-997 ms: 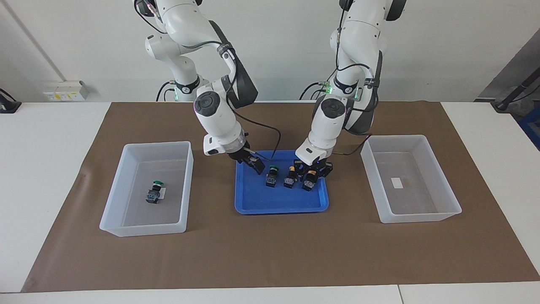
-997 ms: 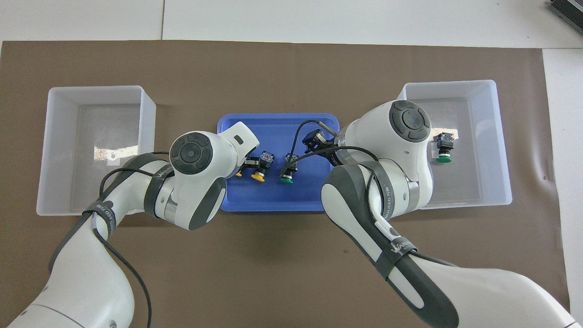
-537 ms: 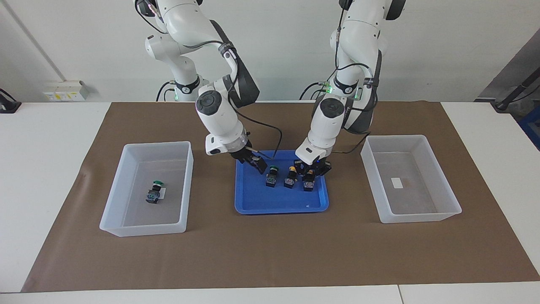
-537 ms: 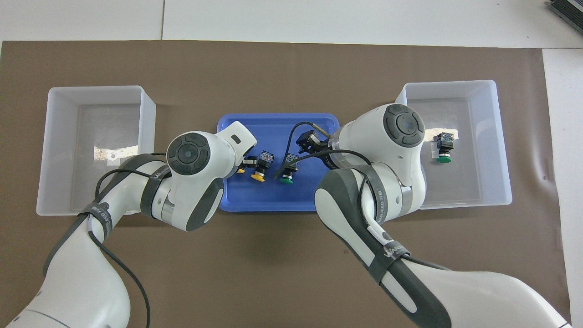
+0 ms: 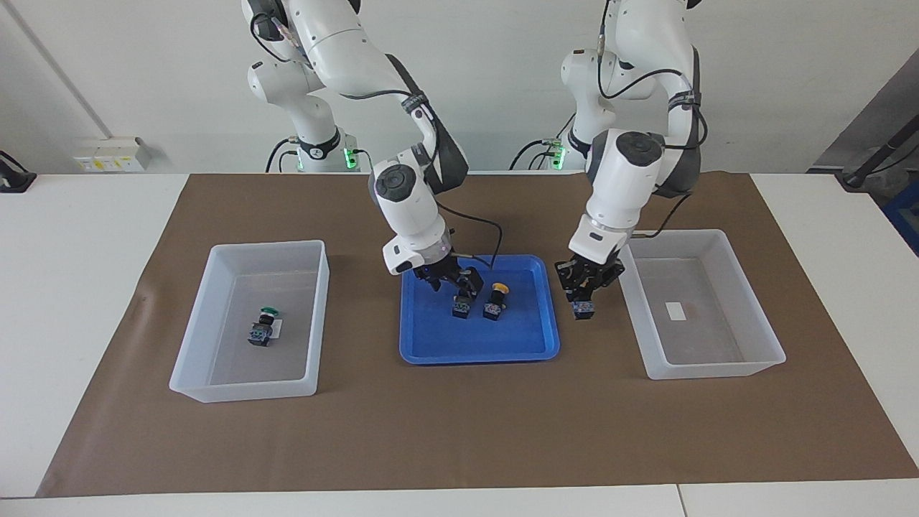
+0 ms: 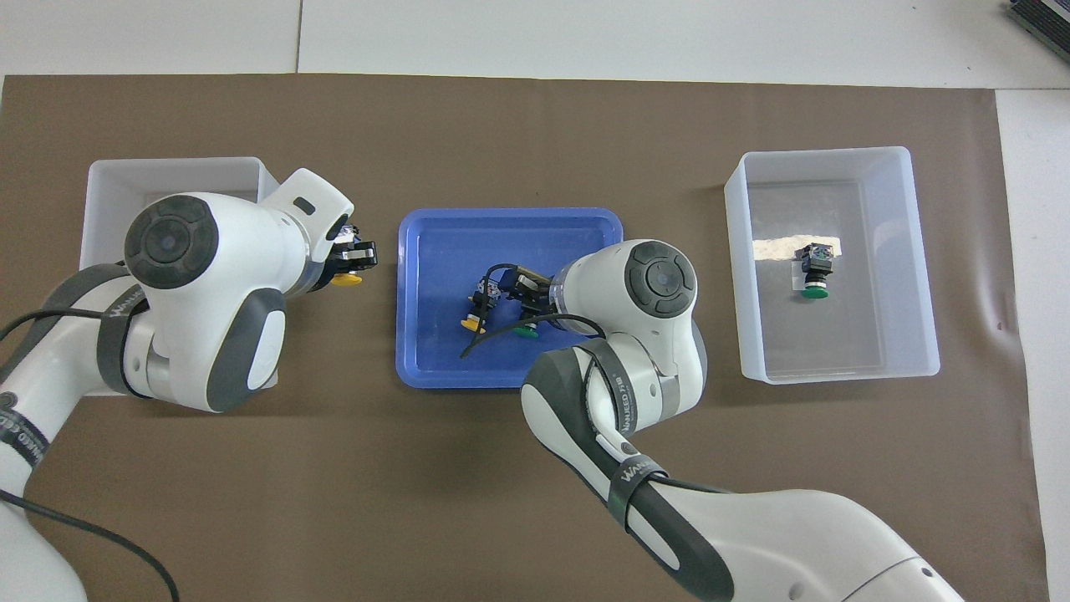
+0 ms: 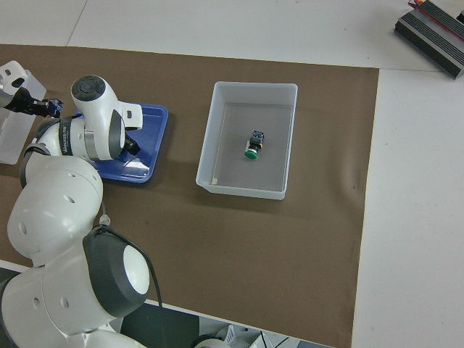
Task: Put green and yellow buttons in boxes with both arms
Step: 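Lower the yellow button into the box while the right gripper grasps green, then carry the green button into the box while the left gripper releases yellow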
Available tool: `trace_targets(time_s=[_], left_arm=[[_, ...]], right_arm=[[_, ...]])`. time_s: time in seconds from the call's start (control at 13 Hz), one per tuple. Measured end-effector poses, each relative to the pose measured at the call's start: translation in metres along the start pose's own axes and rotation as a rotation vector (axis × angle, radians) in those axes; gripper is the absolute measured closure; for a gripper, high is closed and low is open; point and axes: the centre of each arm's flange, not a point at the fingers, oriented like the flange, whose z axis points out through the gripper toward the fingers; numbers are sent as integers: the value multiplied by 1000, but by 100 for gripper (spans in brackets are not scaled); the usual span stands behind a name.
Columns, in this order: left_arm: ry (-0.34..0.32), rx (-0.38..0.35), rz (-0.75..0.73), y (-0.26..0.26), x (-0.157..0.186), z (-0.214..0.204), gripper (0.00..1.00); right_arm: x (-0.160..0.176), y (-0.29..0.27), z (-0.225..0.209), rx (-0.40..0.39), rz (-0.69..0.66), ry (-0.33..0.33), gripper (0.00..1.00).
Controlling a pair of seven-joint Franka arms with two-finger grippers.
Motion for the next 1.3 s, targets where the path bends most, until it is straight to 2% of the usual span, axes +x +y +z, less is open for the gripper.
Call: trace_targets(time_s=[0.15,0.38,0.46,0.54,0.69,0.77,0.84,0.92,1.0,1.15,1.3], left_arm=[[0,13,-33,-37,10,-17,67],[8,36,-22,-112,28,-34,67],[9,45,-4,-142,32,-36,67],[8,54,14,-169,35,-37,67],[19,67,36,-211,38,-40,67],[40,71,32,-225,39,-41,67],[71,74,29,-231,40,-40,67],[116,77,28,-233,41,-35,67],[159,79,28,-235,40,-26,67],[180,81,33,-239,38,1,67],[213,83,39,-242,42,31,67]], right_arm=[[-3,-1,7,-2,-16,0,0],[-2,2,9,-8,-15,0,6],[-2,4,11,-10,-14,0,15],[-2,5,14,-12,-13,-1,15],[-3,6,17,-15,-14,-3,27],[-4,6,17,-16,-15,-3,29],[-4,6,18,-17,-15,-4,38],[-4,6,18,-18,-15,-5,52],[-3,6,15,-22,-16,-9,57],[3,8,6,-56,-16,-35,58],[21,12,-28,-68,-1,-59,58]])
